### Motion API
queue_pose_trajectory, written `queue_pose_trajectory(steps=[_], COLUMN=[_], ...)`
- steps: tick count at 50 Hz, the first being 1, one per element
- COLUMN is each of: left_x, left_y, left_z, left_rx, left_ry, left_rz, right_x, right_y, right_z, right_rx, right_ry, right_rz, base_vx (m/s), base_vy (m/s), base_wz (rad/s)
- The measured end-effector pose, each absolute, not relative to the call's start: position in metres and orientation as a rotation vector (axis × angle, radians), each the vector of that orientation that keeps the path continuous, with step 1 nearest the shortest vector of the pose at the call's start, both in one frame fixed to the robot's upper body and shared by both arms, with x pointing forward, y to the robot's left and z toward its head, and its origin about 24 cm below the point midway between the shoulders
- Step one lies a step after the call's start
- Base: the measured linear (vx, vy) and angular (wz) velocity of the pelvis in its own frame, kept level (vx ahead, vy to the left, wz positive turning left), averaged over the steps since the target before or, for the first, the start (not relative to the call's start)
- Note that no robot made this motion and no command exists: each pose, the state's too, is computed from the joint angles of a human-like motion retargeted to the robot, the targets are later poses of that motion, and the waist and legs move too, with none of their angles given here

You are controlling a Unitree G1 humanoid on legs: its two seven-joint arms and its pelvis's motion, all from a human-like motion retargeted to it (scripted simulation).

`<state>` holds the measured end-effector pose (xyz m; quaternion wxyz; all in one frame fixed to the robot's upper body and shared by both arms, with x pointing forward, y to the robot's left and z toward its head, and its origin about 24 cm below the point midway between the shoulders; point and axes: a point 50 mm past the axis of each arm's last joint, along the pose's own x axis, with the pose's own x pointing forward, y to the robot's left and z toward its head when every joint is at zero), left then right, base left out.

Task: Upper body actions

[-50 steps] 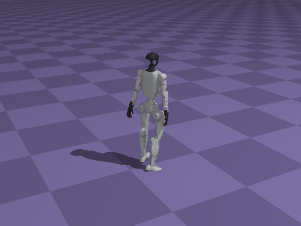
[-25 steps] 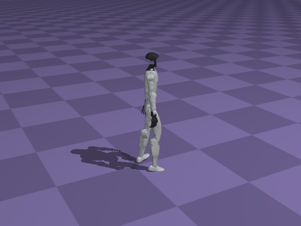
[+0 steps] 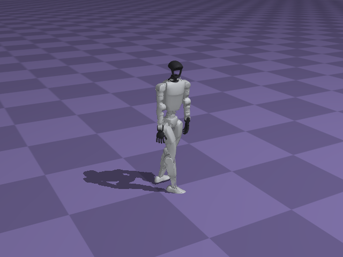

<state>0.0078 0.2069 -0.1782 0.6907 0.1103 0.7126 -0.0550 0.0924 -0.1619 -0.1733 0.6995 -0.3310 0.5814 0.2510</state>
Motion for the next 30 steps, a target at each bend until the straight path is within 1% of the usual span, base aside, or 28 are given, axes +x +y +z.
queue_pose_trajectory(steps=[5, 11, 18, 22, 30], left_x=[0.01, -0.003, -0.022, -0.027, -0.02], left_y=[0.198, 0.192, 0.192, 0.196, 0.208], left_z=[-0.18, -0.18, -0.179, -0.179, -0.177], left_rx=[0.251, 0.218, 0.179, 0.169, 0.161], left_ry=[1.573, 1.605, 1.669, 1.683, 1.658], left_rz=[-0.155, -0.158, -0.122, -0.1, -0.03], right_x=[0.092, 0.088, 0.068, 0.053, 0.028], right_y=[-0.164, -0.169, -0.181, -0.188, -0.203], right_z=[-0.173, -0.174, -0.176, -0.177, -0.177], right_rx=[-0.759, -0.753, -0.692, -0.648, -0.589], right_ry=[1.292, 1.316, 1.378, 1.422, 1.507], right_rz=[0.568, 0.567, 0.48, 0.428, 0.356], base_vx=[0.03, 0.08, 0.17, 0.21, 0.24], base_vy=[0.0, -0.04, -0.09, -0.09, -0.04], base_wz=[0.31, 0.55, 0.77, 1.34, 2.1])
